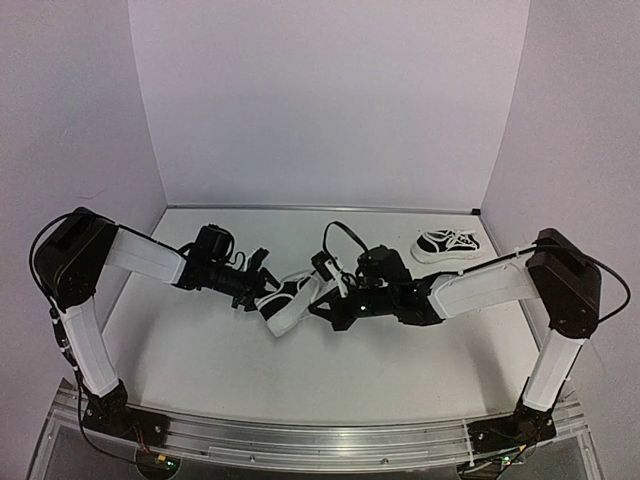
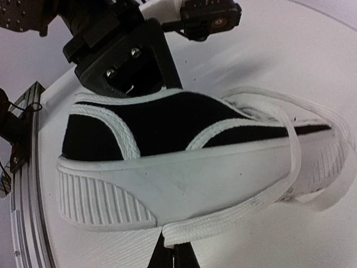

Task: Tie the shoes

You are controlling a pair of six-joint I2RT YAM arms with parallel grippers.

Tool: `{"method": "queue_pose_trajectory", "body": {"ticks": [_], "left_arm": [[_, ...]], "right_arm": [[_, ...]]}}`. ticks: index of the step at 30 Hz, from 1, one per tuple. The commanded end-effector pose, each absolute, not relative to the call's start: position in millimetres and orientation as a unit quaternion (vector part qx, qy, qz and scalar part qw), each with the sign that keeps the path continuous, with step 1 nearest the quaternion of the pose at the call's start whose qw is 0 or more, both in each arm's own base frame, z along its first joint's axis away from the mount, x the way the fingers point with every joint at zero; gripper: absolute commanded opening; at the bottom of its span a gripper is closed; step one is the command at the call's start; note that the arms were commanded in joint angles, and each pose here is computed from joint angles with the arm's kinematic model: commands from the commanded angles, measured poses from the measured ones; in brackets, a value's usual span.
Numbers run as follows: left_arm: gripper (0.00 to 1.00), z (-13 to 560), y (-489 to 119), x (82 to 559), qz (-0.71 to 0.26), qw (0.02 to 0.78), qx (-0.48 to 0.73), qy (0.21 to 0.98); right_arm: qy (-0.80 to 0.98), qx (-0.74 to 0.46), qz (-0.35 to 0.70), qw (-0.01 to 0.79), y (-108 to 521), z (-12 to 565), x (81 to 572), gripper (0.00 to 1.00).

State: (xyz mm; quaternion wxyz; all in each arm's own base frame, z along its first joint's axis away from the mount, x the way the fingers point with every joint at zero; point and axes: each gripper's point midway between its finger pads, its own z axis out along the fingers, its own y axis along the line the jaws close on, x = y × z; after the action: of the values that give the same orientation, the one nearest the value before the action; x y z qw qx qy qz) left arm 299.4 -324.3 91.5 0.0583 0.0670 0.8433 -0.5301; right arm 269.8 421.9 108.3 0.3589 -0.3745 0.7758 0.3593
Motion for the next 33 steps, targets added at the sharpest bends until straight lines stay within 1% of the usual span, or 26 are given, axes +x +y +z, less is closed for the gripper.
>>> {"method": "queue_pose_trajectory", "body": {"ticks": [1, 5, 10, 15, 21, 26, 29, 33], "left_arm": [[0.49, 91, -327, 309, -0.524, 0.096, 0.095, 0.841], [0.53, 78, -323, 307, -0.502, 0.091, 0.102, 0.854], [0.58, 71, -318, 307, -0.481, 0.092, 0.107, 0.865], [0.63, 77, -318, 312, -0.472, 0.107, 0.116, 0.867], [0.65, 93, -315, 315, -0.458, 0.125, 0.127, 0.871], [0.68, 108, -311, 310, -0.454, 0.141, 0.144, 0.868], [0.68, 108, -308, 305, -0.453, 0.142, 0.149, 0.868], [0.68, 106, -307, 305, -0.456, 0.143, 0.141, 0.867]], "right_arm": [[0.781, -0.37, 0.364, 0.349, 427, 105, 272, 0.0], [0.787, -0.371, 0.37, 0.326, 423, 105, 264, 0.0], [0.769, -0.381, 0.388, 0.335, 425, 150, 258, 0.0], [0.745, -0.39, 0.407, 0.357, 428, 199, 255, 0.0], [0.727, -0.392, 0.421, 0.374, 432, 238, 255, 0.0], [0.731, -0.384, 0.42, 0.376, 426, 241, 257, 0.0], [0.738, -0.381, 0.408, 0.379, 426, 231, 268, 0.0], [0.729, -0.38, 0.419, 0.384, 453, 232, 287, 0.0]]}}
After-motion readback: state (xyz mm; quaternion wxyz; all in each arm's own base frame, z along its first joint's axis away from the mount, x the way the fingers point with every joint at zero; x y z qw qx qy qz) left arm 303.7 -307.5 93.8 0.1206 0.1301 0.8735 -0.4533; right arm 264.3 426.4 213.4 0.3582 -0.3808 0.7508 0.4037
